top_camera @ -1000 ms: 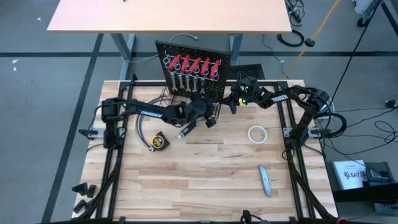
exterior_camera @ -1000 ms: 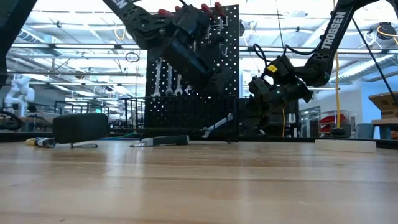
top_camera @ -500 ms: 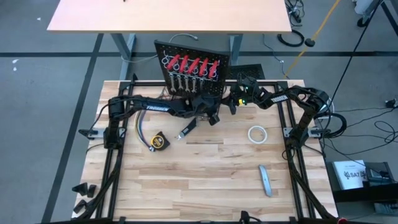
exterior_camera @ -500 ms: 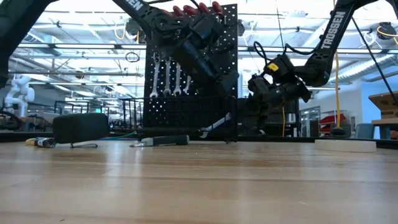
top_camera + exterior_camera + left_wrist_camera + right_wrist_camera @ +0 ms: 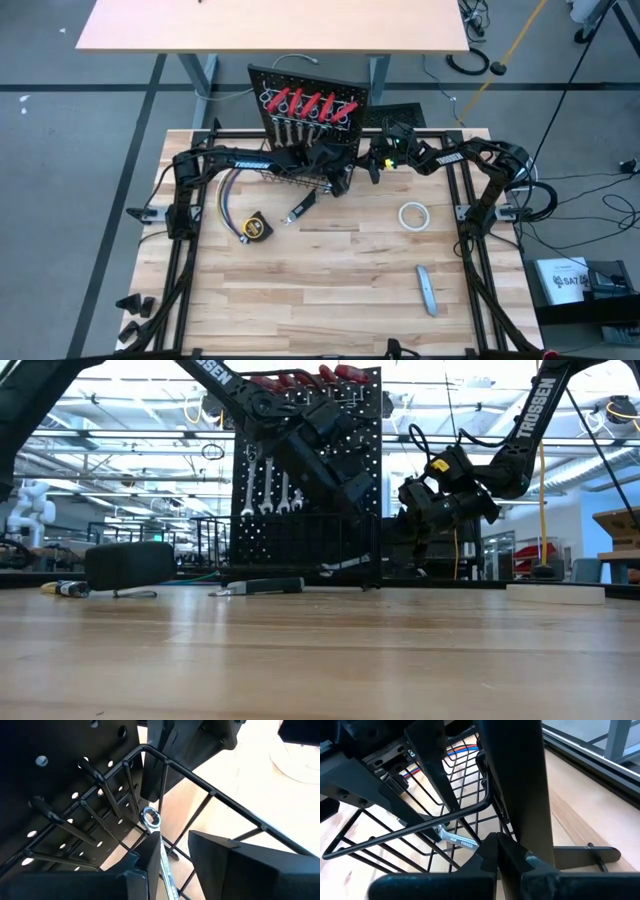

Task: Hang tools onto peg board
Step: Hang the wrench on the peg board

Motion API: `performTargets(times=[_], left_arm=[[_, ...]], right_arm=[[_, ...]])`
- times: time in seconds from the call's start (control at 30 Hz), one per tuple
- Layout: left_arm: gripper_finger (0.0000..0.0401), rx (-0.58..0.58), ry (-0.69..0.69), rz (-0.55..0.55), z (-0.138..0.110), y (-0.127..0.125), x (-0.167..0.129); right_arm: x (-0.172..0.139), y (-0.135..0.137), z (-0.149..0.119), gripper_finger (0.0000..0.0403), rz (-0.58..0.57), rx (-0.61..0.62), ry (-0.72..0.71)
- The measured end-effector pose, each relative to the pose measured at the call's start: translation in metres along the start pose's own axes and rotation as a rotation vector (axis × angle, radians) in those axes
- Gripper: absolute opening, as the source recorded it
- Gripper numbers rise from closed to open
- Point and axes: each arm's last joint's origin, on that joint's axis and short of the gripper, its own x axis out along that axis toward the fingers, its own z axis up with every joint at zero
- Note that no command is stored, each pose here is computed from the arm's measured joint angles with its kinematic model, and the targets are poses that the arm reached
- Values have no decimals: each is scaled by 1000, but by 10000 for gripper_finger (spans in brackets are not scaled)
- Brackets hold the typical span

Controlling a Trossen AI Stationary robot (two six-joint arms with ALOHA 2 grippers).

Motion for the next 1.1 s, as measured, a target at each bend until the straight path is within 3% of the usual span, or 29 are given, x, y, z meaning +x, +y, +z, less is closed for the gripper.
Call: performTargets(times=[0.4, 0.57, 0.87, 1.1], left_arm=[[107, 28, 12, 8, -1, 2, -1], [107, 30, 16, 14, -1, 3, -2], [107, 46, 27, 8, -2, 3, -2], [107, 52, 27, -15, -2, 3, -2]], right_arm=[[-6, -9, -1, 0, -86, 19, 17], [-16, -14, -5, 0, -206, 32, 98], [-13, -11, -12, 0, -129, -14, 156], [-8, -5, -11, 0, -169, -52, 150]])
